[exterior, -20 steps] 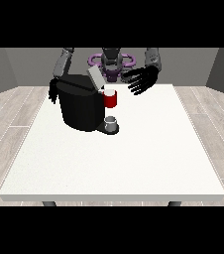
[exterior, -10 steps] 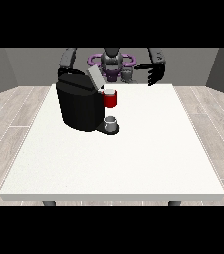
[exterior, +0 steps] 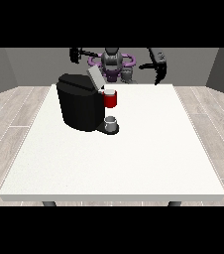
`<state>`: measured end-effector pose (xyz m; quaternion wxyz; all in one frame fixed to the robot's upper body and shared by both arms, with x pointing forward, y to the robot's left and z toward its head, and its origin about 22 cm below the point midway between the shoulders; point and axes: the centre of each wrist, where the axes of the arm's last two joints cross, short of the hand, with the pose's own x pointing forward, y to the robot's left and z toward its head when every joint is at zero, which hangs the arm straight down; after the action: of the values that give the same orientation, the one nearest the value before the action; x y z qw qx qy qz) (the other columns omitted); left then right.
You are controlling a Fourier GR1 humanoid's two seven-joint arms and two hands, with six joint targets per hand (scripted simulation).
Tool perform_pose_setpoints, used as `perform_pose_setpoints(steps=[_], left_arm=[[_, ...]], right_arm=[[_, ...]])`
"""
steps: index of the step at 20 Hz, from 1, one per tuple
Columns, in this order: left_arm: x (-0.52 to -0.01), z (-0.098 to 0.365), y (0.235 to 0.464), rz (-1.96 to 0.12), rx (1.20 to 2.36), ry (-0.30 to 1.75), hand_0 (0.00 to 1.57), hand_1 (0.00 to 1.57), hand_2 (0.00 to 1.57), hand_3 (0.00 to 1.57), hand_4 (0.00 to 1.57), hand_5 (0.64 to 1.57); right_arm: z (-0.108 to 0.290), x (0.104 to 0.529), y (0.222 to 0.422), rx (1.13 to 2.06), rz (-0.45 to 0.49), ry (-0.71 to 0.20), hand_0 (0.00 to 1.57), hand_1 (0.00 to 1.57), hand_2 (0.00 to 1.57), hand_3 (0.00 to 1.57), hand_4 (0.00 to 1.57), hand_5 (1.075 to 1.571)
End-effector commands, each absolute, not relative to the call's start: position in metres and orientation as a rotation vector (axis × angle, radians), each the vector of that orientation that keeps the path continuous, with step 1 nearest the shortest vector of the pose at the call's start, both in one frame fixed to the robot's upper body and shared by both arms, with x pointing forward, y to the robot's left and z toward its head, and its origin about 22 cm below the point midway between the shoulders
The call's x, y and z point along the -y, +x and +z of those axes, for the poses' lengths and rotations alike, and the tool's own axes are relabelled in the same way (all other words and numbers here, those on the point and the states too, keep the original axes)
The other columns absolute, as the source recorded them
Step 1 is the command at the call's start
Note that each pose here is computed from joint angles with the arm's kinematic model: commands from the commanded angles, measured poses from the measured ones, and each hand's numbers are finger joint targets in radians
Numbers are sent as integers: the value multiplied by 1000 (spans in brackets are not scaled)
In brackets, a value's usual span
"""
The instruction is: Insert the coffee pod into the coffee machine and close the lid
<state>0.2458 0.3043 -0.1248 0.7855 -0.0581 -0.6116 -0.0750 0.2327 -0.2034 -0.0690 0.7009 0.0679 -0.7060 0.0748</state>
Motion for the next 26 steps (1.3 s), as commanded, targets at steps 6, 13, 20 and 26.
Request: perform_pose_setpoints(steps=[6, 13, 20, 26], left_arm=[[-333, -130, 210, -112, 1409, -112, 0, 0, 0, 0, 217, 1571], [-303, -94, 253, -169, 1560, -214, 0, 0, 0, 0, 203, 1571], [-287, -82, 242, -225, 1560, -249, 0, 0, 0, 0, 185, 1571], [-299, -74, 229, -239, 1629, -225, 0, 0, 0, 0, 376, 1571]], right_arm=[[23, 167, 251, 1815, 241, 128, 0, 0, 0, 0, 338, 1571], [39, 153, 266, 1864, 240, 22, 0, 0, 0, 0, 366, 1571], [43, 146, 279, 1838, 230, -127, 0, 0, 0, 0, 208, 1571], [45, 167, 308, 1858, 186, -128, 0, 0, 0, 0, 353, 1571]])
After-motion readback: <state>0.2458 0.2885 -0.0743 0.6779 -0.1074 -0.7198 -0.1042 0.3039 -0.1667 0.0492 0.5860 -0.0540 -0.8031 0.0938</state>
